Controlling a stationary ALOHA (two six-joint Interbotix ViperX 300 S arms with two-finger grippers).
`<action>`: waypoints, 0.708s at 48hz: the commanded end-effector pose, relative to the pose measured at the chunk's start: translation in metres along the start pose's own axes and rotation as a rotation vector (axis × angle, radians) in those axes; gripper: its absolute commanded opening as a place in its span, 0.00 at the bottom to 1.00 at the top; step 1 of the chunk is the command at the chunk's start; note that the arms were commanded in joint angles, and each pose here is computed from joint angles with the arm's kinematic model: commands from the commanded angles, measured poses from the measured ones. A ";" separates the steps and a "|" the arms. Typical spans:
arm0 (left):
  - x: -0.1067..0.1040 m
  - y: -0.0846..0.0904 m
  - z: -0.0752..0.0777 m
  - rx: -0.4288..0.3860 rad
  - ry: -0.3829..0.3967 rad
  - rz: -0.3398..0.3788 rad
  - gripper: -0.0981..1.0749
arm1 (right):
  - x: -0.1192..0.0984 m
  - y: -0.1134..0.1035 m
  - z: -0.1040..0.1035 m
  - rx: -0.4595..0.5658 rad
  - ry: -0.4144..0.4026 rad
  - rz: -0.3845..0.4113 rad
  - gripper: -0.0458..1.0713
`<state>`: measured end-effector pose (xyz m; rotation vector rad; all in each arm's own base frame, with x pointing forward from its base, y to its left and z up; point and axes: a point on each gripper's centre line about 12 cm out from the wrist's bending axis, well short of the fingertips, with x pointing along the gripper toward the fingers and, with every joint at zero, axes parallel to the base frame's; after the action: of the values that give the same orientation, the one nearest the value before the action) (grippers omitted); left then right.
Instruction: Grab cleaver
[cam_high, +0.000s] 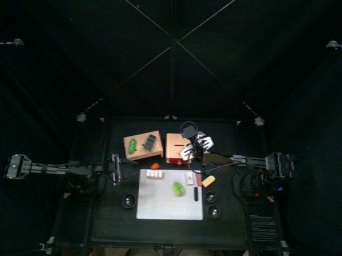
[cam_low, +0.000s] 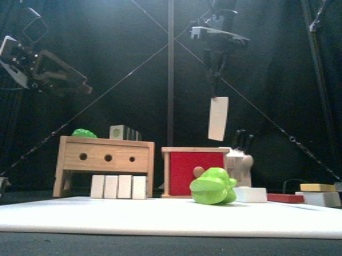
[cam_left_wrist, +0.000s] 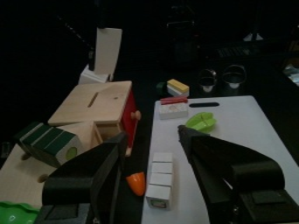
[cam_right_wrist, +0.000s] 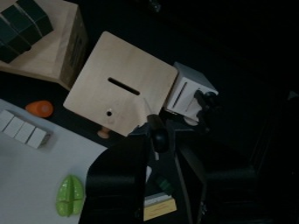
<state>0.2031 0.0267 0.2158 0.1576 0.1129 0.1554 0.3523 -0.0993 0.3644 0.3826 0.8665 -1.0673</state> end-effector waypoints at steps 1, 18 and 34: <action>0.002 0.001 0.005 -0.004 -0.015 0.002 0.82 | -0.022 -0.008 0.010 0.037 -0.044 0.046 0.61; 0.002 0.001 0.005 -0.004 -0.015 0.004 0.82 | -0.024 -0.004 0.013 0.031 -0.068 0.082 0.48; 0.002 0.000 0.003 -0.005 0.000 -0.001 0.82 | -0.038 -0.003 0.014 -0.003 -0.205 0.201 0.48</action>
<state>0.2029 0.0265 0.2145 0.1549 0.1248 0.1529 0.3542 -0.0906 0.3858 0.3371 0.7038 -0.9461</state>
